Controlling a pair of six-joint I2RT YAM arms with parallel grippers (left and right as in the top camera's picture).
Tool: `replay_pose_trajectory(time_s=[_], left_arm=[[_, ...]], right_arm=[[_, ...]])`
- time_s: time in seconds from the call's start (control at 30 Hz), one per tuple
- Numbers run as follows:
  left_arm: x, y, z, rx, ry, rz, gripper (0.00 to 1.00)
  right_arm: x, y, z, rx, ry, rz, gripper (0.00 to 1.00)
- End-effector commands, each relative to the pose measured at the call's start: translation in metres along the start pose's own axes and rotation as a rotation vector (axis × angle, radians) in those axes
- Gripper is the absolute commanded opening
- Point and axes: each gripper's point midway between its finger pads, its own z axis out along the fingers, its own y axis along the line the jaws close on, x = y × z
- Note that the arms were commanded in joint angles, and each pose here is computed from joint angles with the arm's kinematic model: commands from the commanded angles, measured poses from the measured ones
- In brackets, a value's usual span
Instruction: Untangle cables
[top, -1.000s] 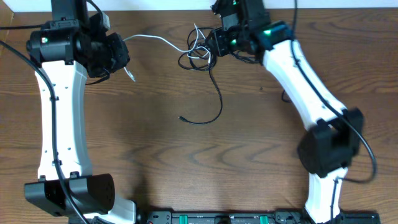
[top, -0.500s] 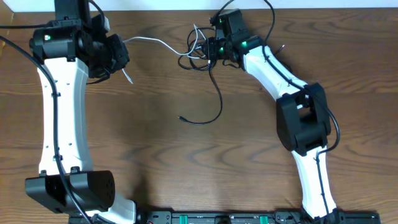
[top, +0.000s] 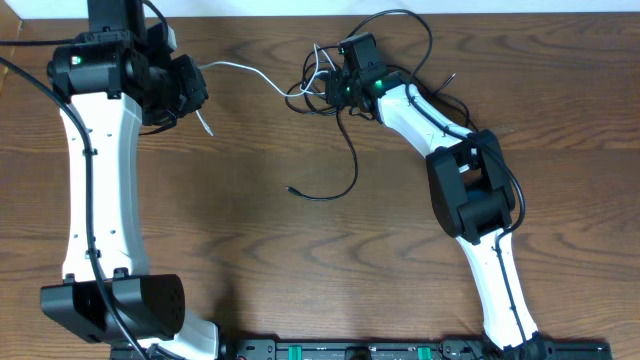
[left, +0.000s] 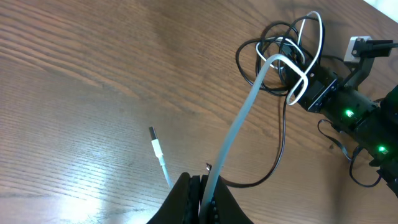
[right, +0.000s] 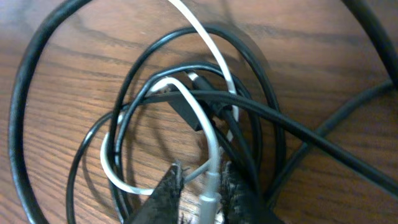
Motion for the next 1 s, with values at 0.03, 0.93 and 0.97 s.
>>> replay_pose_trajectory(time_s=[0.03,0.93,0.97], left_arm=[[0.001,0.003,0.003,-0.017,0.009,0.014,0.08],[0.012,-0.009,0.006,-0.012,0.042,0.079,0.08],[0.013,-0.010,0.006,-0.012,0.043,0.085,0.08]], right_arm=[[0.008,-0.003,0.006,0.024,0.013,0.005,0.01],[-0.008,0.028,-0.151,-0.127,0.173,-0.204,0.01],[-0.006,0.024,-0.152,-0.116,0.185,-0.197,0.01]])
